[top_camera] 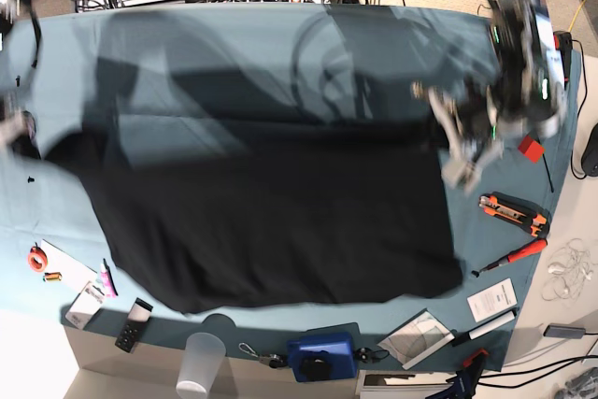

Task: Layout the t-shirt on the table in an organized manner, then fold the t-shirt properly
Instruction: 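Release the shirt and raise both grippers away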

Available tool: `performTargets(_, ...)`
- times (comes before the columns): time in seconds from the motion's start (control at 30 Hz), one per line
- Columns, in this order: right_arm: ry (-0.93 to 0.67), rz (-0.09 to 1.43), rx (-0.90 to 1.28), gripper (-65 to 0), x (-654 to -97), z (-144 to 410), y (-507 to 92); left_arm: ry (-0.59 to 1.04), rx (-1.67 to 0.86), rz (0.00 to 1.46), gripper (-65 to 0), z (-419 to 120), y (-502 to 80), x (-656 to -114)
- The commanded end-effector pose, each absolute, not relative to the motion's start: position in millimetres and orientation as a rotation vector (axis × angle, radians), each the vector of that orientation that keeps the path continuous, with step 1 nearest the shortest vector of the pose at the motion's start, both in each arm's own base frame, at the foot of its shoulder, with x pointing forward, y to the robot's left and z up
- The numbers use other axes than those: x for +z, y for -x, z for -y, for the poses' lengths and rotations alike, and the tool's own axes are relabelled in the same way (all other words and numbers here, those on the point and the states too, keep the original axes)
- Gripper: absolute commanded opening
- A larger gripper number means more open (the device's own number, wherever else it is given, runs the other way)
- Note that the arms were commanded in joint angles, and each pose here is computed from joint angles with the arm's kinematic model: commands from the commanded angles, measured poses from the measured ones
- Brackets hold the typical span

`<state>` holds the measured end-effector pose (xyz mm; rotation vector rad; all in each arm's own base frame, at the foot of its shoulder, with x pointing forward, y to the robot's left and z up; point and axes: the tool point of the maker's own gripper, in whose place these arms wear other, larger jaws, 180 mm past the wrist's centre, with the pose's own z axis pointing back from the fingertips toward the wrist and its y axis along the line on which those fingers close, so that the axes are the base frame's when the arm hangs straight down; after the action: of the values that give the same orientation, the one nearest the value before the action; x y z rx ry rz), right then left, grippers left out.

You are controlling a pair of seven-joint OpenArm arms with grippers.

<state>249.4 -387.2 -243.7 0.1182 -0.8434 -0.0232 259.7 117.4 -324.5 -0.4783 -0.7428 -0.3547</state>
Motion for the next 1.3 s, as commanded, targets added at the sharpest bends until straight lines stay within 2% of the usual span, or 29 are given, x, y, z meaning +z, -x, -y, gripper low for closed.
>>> performTargets(0.0, -0.099, 0.873, 0.004, -65.0, -231.3, 389.9, -250.2, 0.444, -0.350, 0.767, -65.0, -129.3, -260.5, -318.5)
performTargets(0.23, -0.239, 0.806, 0.034, -65.0, -272.8, 356.5, -216.4, 0.414, -0.257, 0.729, -65.0, -165.6, -226.6, -332.9)
performTargets(0.47, -0.293, 0.695, 0.008, -65.0, -308.7, 335.9, -172.2, 0.410, -0.188, 0.689, -65.0, -190.1, -182.0, -344.6)
performTargets(0.67, -0.283, 0.697, 0.073, -65.0, -297.4, 316.4, -159.7, 0.402, -0.147, 0.654, -65.0, -197.4, -157.6, -352.7)
performTargets(0.93, -0.191, 0.817, 0.112, -65.0, -261.0, 312.9, -164.7, 0.402, -0.147, 0.652, -65.0, -197.4, -156.8, -353.1)
performTargets(1.17, -0.193, 0.799, 0.114, -65.0, -263.4, 312.4, -162.3, 0.402, -0.147, 0.651, -65.0, -197.5, -156.7, -353.2)
performTargets(1.2, -0.194, 0.799, 0.114, -61.9, -263.3, 312.1, -162.3, 0.402, -0.147, 0.651, -65.0, -197.5, -156.6, -353.3)
performTargets(1.27, -0.194, 0.799, 0.114, -51.6, -263.4, 312.2, -162.3, 0.402, -0.147, 0.651, -65.0, -197.5, -156.7, -353.2)
